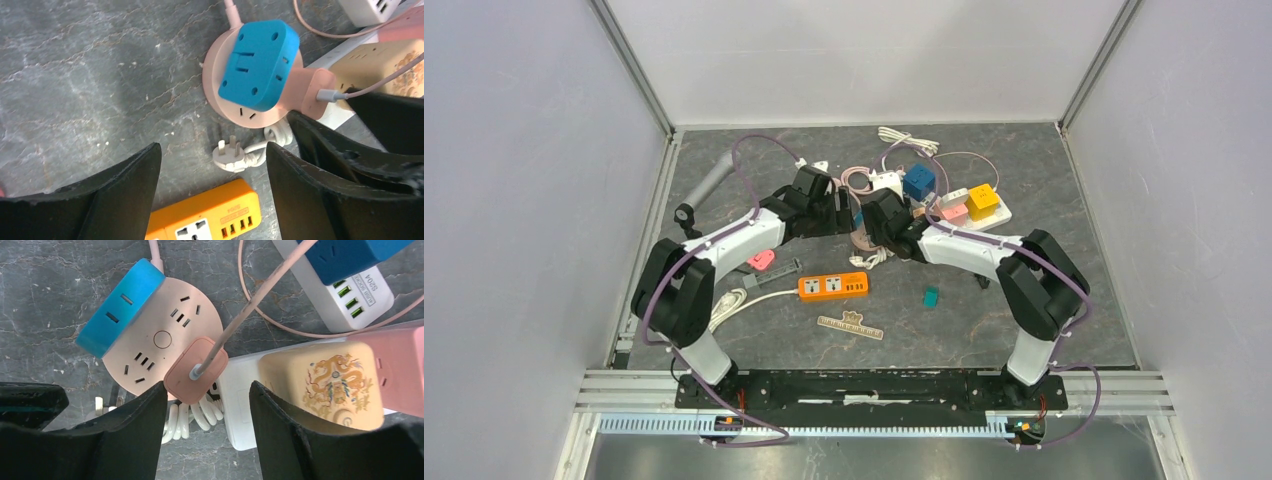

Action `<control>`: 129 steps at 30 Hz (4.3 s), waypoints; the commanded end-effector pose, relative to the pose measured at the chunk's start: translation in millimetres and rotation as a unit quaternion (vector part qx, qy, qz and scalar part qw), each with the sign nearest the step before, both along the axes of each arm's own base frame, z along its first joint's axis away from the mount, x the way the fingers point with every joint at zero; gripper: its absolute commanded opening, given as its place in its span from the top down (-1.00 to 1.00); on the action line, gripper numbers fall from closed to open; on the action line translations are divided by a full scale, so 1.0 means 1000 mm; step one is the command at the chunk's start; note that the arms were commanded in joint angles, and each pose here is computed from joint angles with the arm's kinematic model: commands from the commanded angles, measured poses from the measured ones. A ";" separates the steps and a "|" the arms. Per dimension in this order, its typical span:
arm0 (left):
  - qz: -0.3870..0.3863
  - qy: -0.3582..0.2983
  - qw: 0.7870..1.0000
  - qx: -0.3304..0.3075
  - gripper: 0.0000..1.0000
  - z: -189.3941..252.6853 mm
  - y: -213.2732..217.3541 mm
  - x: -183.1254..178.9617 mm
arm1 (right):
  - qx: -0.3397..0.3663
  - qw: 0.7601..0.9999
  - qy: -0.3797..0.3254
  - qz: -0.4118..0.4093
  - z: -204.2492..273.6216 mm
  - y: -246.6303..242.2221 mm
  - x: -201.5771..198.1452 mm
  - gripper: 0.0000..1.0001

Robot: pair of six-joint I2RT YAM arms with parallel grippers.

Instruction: Pull the plug off the socket

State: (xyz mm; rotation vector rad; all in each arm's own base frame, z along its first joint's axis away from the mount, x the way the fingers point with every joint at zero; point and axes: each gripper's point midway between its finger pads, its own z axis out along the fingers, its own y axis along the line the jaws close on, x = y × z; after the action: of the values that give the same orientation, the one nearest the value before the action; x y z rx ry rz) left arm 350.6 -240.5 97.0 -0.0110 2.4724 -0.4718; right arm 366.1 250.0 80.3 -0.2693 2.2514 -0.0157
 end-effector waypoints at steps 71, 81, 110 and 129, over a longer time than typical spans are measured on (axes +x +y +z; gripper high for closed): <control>0.048 0.064 0.992 -0.096 -0.50 -0.042 0.006 0.005 | 0.044 0.996 -0.009 0.081 0.002 0.058 -0.001 0.57; 0.072 0.079 0.994 -0.023 -0.36 -0.063 0.027 -0.006 | 0.048 0.996 -0.003 0.071 0.011 0.068 -0.001 1.00; 0.059 0.134 0.984 0.097 -0.20 -0.104 0.047 -0.033 | 0.135 0.986 0.007 0.102 0.029 0.101 -0.013 1.00; 0.054 0.141 0.982 0.114 -0.11 -0.112 0.052 -0.036 | 0.094 0.993 -0.007 0.073 0.023 0.080 -0.014 1.00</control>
State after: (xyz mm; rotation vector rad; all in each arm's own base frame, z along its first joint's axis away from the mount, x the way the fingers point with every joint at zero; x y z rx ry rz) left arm 348.0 -234.0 34.3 -0.1668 2.6063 -0.4322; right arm 347.8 303.7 65.4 -0.3064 2.3080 0.2540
